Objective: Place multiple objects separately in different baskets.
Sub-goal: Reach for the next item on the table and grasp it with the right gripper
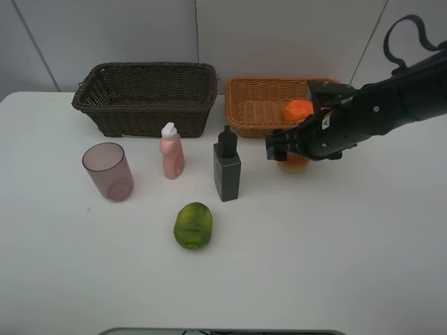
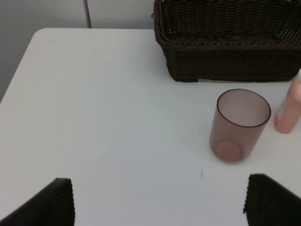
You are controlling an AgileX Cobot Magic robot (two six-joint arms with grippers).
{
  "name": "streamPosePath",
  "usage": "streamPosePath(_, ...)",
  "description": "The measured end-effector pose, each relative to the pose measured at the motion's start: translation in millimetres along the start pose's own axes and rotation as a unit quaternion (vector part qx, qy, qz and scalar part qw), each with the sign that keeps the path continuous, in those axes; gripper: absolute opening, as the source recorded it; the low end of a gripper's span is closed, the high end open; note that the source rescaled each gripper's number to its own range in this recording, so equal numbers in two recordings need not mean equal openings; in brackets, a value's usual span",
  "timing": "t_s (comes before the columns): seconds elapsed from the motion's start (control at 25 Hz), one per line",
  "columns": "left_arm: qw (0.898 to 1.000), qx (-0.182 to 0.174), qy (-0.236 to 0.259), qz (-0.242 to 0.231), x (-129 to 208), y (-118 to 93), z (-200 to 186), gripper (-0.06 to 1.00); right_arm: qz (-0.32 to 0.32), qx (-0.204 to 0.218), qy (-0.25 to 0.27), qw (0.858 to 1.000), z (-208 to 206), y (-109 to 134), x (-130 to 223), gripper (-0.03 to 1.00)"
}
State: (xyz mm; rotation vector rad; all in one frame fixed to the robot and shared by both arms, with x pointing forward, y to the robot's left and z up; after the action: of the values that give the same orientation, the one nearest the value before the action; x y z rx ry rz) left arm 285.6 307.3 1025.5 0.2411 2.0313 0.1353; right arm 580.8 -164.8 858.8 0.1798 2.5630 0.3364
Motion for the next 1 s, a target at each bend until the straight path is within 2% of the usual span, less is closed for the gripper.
streamPosePath(0.16,1.0,0.0,0.0,0.0,0.0,0.0,0.0,0.92,0.004,0.005,-0.009,1.0,0.0,-8.6,-6.6,1.0)
streamPosePath(1.0,1.0,0.0,0.0,0.0,0.0,0.0,0.0,0.92,-0.016,-0.009,-0.03,0.999,21.7,-14.7,-9.0,1.0)
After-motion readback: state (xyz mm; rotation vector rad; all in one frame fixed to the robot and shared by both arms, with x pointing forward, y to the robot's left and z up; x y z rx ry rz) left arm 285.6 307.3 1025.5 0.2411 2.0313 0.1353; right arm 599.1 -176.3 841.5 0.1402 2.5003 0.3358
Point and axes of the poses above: a point on each arm's last joint axis where the gripper is mounted, z pointing out along that axis toward the gripper, y along the wrist's bending axis when the last joint is at zero, x = y × z, the point moved 6 cm from there along z, pointing out along that axis toward the gripper, and after that the axes turned 15 degrees about z, right-handed, at the moved point
